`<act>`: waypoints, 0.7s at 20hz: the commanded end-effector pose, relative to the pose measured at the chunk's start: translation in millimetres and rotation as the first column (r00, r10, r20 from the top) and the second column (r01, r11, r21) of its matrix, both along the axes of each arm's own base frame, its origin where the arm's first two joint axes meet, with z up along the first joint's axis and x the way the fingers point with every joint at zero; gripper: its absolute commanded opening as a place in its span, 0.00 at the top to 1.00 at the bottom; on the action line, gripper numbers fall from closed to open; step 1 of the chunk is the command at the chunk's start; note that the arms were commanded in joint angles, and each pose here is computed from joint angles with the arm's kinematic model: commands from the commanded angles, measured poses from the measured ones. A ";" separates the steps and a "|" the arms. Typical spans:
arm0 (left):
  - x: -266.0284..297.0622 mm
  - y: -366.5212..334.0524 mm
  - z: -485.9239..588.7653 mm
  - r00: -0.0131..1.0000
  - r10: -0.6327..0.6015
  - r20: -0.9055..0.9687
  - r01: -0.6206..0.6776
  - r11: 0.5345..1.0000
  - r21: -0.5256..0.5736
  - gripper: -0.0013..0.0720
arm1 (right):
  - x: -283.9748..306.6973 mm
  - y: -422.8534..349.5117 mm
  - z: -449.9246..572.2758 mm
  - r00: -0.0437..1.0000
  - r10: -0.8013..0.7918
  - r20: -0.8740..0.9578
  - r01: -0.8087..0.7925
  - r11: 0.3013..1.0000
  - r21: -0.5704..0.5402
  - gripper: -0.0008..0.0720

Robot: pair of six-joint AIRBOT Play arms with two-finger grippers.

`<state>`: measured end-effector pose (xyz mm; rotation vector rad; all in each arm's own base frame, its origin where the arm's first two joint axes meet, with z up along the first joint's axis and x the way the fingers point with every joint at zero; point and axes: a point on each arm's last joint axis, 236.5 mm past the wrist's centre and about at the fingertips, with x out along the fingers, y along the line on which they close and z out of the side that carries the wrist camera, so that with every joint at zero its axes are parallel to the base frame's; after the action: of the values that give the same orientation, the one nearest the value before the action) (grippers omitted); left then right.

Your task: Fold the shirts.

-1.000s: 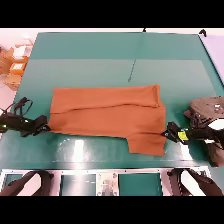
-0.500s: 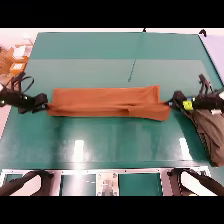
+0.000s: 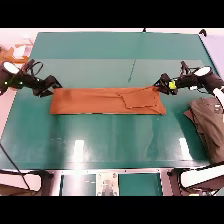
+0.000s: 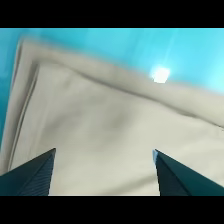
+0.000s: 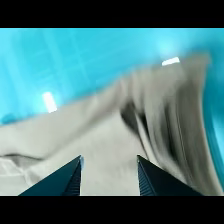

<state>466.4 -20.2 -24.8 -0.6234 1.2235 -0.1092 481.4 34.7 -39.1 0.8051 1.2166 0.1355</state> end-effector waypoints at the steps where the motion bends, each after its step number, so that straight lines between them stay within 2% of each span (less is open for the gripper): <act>1: 24.8 19.0 23.1 0.999 0.029 0.042 -0.028 0.999 -0.021 0.01 | 8.1 -19.9 14.0 0.995 0.095 0.020 -0.095 0.995 0.010 0.33; 2: 23.1 29.9 38.1 0.999 0.023 0.041 -0.022 0.999 -0.025 0.01 | 1.0 -31.7 24.5 0.989 0.145 0.027 -0.145 0.989 0.007 0.25; 5: 7.8 55.5 68.6 1.000 0.020 0.002 -0.020 0.999 -0.048 0.01 | -27.1 -75.8 19.2 0.972 0.234 -0.010 -0.234 0.971 -0.054 0.15; 6: -0.1 58.3 71.3 1.000 0.011 -0.024 -0.012 0.998 -0.057 0.01 | -37.7 -86.8 7.9 0.966 0.254 -0.040 -0.257 0.964 -0.068 0.15; 7: -6.5 56.7 70.6 0.999 -0.003 -0.047 0.000 0.998 -0.065 0.21 | -46.0 -89.7 -4.2 0.960 0.275 -0.058 -0.278 0.959 -0.057 0.15; 8: -10.6 54.3 69.4 0.998 -0.027 -0.057 0.024 0.998 -0.063 0.66 | -53.0 -88.1 -18.2 0.953 0.293 -0.078 -0.296 0.955 -0.034 0.12; 9: -10.7 50.3 70.2 0.998 -0.048 -0.049 0.045 0.997 -0.065 0.95 | -58.2 -80.6 -29.6 0.943 0.322 -0.087 -0.323 0.946 0.000 0.10; 14: -5.2 10.7 72.6 0.991 -0.128 -0.027 0.126 0.989 -0.071 0.95 | -47.9 -16.8 -55.6 0.913 0.408 0.002 -0.401 0.895 0.195 0.10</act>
<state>463.1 11.0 45.5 -0.6417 1.2750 -0.1999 430.9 -12.2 -83.1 0.6693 1.4261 0.4633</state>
